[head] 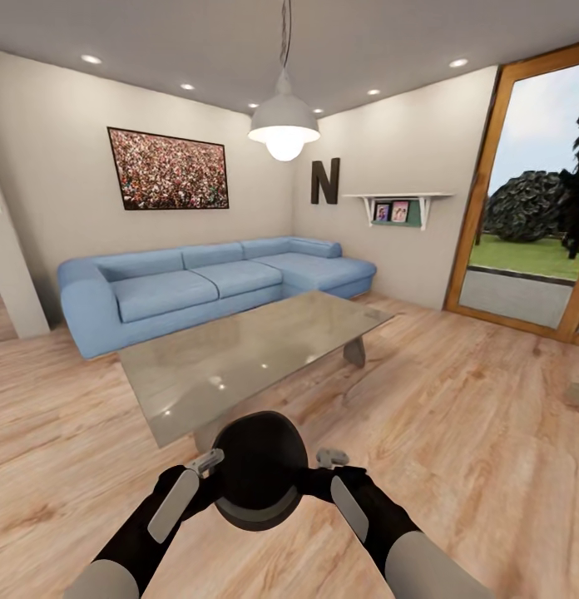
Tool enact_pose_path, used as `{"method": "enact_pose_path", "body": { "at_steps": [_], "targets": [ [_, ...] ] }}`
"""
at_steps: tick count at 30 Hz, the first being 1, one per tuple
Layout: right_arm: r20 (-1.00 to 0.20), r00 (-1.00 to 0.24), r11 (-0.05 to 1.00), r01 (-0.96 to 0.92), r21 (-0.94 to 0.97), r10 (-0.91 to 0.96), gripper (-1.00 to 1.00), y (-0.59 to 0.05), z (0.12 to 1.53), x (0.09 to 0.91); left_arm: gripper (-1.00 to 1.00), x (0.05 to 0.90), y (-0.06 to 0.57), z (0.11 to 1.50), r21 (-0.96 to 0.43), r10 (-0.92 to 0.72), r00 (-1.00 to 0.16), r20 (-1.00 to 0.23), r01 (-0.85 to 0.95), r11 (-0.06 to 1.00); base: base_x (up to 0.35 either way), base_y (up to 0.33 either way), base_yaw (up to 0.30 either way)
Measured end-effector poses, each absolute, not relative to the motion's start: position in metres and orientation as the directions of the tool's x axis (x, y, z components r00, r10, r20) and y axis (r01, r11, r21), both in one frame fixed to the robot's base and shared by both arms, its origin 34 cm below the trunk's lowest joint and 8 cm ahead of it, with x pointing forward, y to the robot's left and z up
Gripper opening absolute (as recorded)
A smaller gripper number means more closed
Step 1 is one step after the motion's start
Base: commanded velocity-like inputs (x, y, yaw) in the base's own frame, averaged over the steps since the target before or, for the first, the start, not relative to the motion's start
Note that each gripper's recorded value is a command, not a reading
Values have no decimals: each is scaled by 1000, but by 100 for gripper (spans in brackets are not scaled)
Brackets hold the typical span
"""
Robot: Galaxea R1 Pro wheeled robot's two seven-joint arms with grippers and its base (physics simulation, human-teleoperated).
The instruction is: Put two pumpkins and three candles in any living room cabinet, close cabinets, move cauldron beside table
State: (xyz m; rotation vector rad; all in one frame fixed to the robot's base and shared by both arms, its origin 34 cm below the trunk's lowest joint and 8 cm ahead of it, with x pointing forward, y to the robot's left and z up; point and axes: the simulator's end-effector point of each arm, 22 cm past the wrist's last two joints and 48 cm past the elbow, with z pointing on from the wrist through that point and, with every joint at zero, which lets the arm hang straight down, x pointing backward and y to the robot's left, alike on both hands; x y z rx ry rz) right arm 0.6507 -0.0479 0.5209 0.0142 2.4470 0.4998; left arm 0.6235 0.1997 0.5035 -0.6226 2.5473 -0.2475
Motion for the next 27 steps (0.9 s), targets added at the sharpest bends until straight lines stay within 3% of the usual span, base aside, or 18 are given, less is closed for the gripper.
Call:
{"method": "enact_pose_path", "body": {
  "at_steps": [8,27],
  "targets": [
    [-586,-799,928,-110,357,131,-100,-48,521,651,-100,624,200,504,-285,-475,-769,-429,-383,879,211,2,0],
    [-585,-800,928,-110,356,129,-100,-48,501,646,-100,619,200,483,-286,-476,-769,-426,-384,878,6,0,0]
  ]
}}
